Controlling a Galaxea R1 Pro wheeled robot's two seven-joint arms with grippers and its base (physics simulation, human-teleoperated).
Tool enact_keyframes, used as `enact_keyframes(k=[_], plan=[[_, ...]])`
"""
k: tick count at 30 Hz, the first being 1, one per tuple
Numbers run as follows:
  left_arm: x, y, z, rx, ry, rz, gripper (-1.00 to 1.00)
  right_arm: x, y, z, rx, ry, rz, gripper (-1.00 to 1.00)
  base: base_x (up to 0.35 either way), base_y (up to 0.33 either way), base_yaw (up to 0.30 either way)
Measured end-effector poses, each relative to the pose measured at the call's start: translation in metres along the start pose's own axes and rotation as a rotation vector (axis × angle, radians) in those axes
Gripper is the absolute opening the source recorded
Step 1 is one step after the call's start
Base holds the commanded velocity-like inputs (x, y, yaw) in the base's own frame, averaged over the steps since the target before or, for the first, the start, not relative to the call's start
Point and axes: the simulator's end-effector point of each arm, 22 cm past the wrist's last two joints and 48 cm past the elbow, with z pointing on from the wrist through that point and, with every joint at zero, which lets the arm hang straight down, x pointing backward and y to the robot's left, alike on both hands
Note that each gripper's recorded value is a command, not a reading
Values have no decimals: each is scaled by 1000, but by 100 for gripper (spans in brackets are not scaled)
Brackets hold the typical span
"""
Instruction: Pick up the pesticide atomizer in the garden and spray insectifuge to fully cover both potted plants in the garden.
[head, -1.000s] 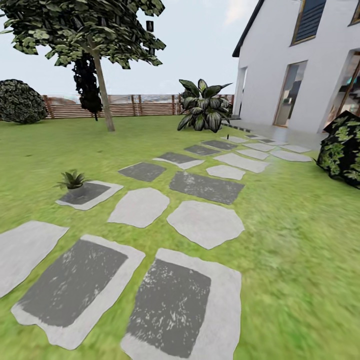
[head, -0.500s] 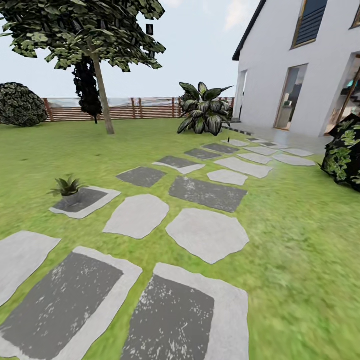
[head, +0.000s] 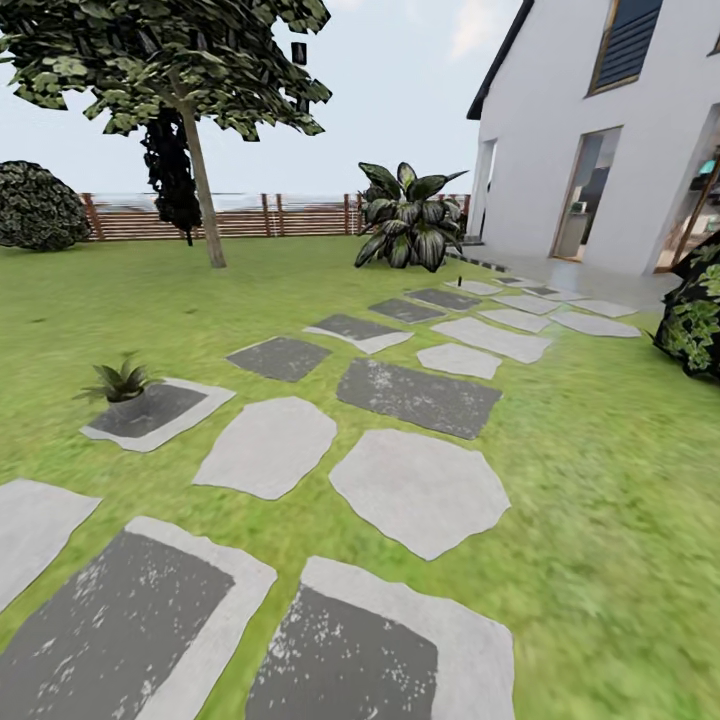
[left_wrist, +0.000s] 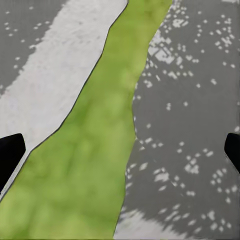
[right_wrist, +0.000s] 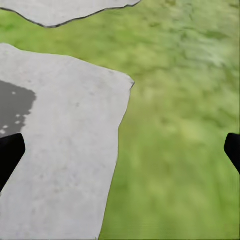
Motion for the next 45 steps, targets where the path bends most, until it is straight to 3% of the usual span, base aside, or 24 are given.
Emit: enact_keyframes(k=[45], plan=[[28,0,1,-1,62,4,100,25,0,-5,0,62,-9,100,333,0,0]])
